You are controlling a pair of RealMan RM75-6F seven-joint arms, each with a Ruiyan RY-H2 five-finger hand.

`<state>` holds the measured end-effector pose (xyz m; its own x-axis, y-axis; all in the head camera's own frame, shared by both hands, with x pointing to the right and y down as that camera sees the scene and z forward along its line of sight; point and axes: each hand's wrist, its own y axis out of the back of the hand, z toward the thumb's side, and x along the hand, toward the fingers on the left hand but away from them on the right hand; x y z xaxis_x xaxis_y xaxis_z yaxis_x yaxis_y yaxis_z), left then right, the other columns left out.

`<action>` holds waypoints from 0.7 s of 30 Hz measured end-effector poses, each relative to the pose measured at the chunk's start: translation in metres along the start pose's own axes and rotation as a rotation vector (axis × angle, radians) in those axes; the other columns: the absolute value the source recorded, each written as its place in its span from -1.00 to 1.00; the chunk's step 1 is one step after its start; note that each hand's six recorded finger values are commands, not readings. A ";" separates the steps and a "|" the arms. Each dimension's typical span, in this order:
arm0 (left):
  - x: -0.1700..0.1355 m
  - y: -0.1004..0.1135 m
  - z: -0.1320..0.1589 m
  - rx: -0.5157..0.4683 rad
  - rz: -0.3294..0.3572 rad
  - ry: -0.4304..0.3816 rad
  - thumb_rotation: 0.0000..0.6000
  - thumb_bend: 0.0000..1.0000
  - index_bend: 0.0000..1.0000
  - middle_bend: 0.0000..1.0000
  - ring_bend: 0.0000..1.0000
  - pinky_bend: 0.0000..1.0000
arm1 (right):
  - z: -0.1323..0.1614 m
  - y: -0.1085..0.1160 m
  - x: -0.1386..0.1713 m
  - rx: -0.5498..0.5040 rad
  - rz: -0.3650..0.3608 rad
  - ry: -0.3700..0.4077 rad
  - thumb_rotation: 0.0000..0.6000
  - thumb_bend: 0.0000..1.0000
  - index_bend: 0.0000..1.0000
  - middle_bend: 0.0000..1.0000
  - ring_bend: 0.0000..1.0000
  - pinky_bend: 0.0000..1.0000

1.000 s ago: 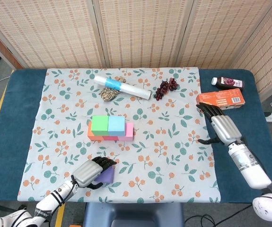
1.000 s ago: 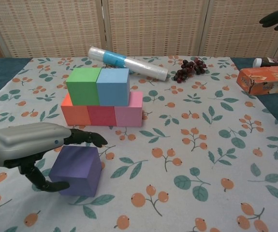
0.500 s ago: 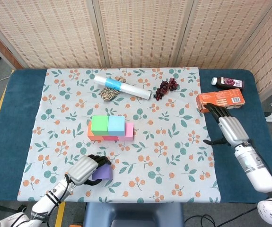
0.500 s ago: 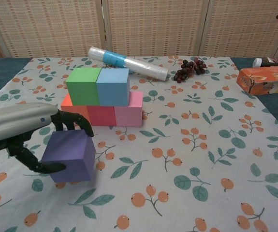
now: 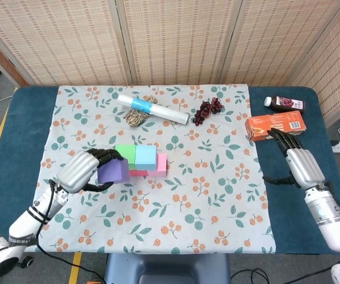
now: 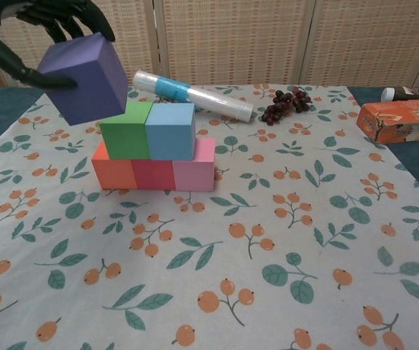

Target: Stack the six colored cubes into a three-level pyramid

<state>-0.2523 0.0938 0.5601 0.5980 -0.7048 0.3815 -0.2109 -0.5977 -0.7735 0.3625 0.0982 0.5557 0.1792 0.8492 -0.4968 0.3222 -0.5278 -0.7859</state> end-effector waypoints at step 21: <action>0.095 0.008 -0.008 0.010 -0.111 -0.028 1.00 -0.36 -0.40 -0.28 -0.32 -0.19 | -0.002 0.012 -0.004 0.001 -0.026 -0.056 1.00 -1.00 -1.00 -0.94 -1.00 -1.00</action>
<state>-0.2034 0.0193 0.5936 0.6389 -0.6231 0.4511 -0.1345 -0.6679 -0.7320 0.3675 0.0883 0.5495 0.1186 0.8601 -0.4962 0.3254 -0.5058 -0.7989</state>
